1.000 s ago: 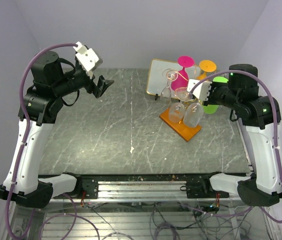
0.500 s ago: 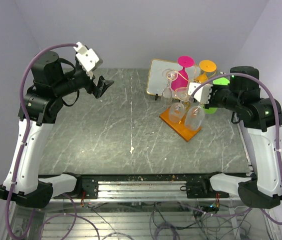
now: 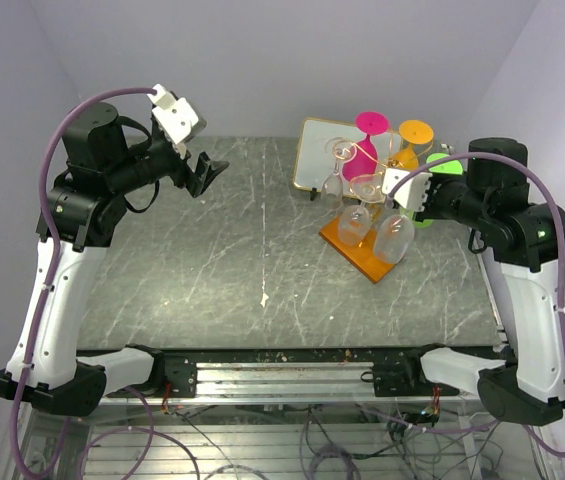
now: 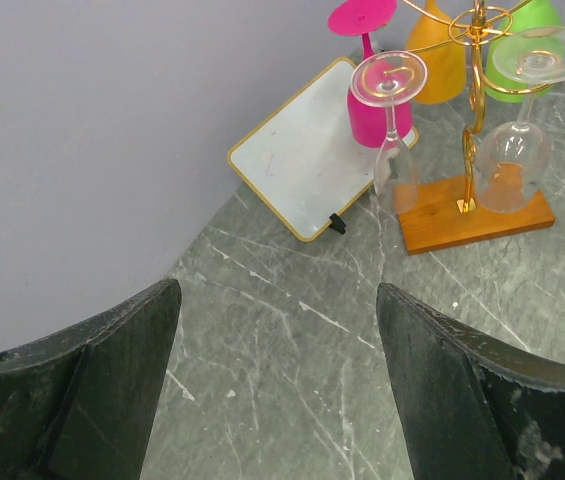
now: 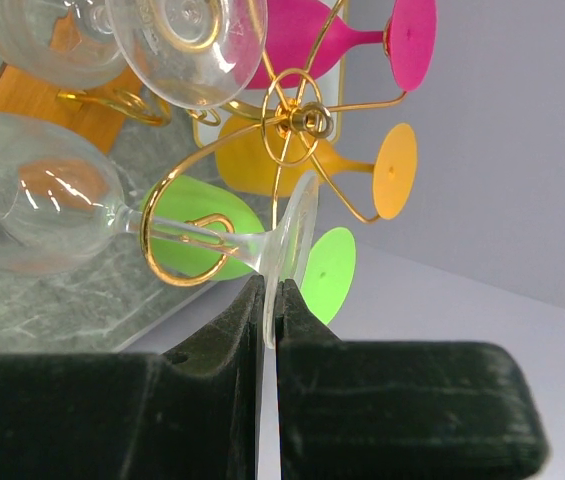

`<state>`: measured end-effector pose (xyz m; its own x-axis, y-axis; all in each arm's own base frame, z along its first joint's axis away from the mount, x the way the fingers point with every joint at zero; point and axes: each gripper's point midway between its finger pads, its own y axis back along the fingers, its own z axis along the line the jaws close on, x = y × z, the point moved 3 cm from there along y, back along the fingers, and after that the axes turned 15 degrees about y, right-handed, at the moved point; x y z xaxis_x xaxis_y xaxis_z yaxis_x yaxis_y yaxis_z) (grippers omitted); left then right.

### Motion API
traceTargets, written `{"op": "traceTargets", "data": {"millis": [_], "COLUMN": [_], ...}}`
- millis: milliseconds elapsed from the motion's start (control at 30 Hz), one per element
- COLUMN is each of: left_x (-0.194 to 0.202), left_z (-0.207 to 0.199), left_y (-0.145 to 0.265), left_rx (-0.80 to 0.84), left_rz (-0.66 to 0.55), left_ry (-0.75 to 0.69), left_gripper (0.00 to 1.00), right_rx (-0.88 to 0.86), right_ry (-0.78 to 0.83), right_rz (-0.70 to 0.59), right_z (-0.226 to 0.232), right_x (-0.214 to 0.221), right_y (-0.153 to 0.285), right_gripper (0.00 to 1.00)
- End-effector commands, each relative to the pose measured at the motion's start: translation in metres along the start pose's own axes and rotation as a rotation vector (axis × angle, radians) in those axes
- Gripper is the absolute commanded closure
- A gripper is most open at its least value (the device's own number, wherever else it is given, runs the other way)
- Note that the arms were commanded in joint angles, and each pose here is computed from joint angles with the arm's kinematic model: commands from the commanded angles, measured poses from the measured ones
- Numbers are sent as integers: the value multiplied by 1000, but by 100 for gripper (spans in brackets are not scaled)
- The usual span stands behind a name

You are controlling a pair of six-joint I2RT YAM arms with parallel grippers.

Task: Place the wine glass upside down on the wine glass rack

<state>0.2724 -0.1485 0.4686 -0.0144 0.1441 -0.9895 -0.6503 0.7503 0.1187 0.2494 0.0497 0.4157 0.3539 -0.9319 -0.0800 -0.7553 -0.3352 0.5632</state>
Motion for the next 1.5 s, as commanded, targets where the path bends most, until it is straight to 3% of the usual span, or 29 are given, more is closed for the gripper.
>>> {"op": "traceTargets", "data": {"millis": [0,967,1467], "left_x": [-3,1,3], "left_z": [-2,-4,-4], "left_y": [1,3,1], "left_rx": [24,31,34], "left_rz": [-13,-2,2], "left_ry": [-16,-30,-26], "left_gripper": [10,10,10], "right_rx": [35,1,-21], "right_ry": [-15,-72,-84], "right_rz": [8,97,94], "right_z": [-1,17,24], "right_x": [2,21,21], "right_y": [8,-10,-15], "right_gripper": [100,100,89]}}
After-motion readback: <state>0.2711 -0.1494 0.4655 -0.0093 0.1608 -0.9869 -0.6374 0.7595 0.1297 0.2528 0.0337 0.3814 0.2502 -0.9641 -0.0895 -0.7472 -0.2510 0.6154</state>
